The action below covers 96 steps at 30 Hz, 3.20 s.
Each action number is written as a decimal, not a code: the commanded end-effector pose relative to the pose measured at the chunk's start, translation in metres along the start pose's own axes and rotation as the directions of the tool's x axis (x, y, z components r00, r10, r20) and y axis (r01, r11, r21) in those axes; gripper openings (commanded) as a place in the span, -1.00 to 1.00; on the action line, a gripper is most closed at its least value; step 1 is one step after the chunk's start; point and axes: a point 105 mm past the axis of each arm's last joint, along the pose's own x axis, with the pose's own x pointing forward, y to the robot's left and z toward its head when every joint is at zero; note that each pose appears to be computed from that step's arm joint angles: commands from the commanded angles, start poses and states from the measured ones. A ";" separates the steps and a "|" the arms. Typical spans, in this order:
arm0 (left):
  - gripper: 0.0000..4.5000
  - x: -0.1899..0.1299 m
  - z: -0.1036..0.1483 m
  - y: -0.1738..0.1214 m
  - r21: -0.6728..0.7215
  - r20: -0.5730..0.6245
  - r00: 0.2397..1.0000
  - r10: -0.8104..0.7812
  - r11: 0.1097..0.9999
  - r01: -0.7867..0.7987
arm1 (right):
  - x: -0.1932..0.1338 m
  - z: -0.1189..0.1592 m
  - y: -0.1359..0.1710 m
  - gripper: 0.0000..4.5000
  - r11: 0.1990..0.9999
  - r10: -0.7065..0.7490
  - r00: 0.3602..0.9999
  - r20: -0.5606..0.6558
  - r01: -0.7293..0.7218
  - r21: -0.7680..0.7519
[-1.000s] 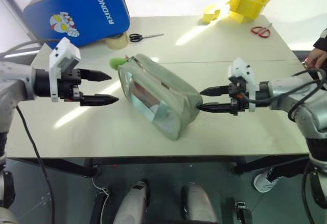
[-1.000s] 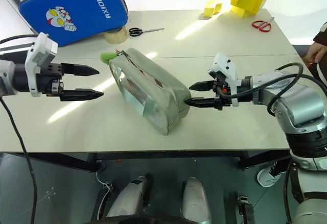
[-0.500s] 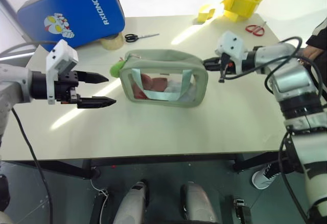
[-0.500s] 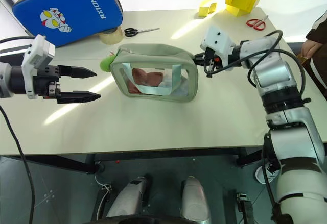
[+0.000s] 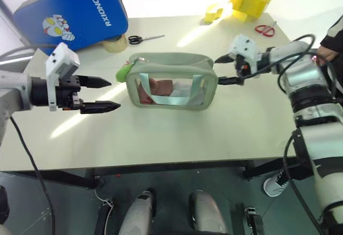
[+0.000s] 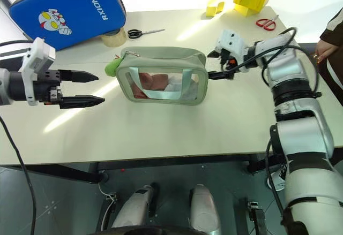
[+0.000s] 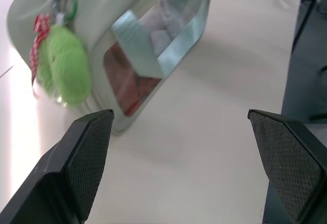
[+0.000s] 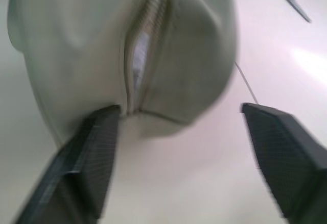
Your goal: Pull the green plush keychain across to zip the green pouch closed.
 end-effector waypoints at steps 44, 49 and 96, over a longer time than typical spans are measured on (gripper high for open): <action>1.00 -0.031 0.014 0.019 0.028 0.073 0.983 0.169 0.985 -0.172 | 0.048 0.106 0.067 -0.97 0.933 0.232 0.942 0.244 -0.145 -0.329; 1.00 -0.030 0.015 0.020 0.036 0.072 0.984 0.166 0.985 -0.169 | 0.055 0.094 0.085 -0.97 0.924 0.270 0.941 0.203 -0.194 -0.330; 1.00 -0.006 0.007 0.030 -0.004 0.074 0.991 0.108 0.994 -0.108 | -0.002 0.049 0.061 -0.99 0.998 0.027 0.985 0.168 -0.016 -0.067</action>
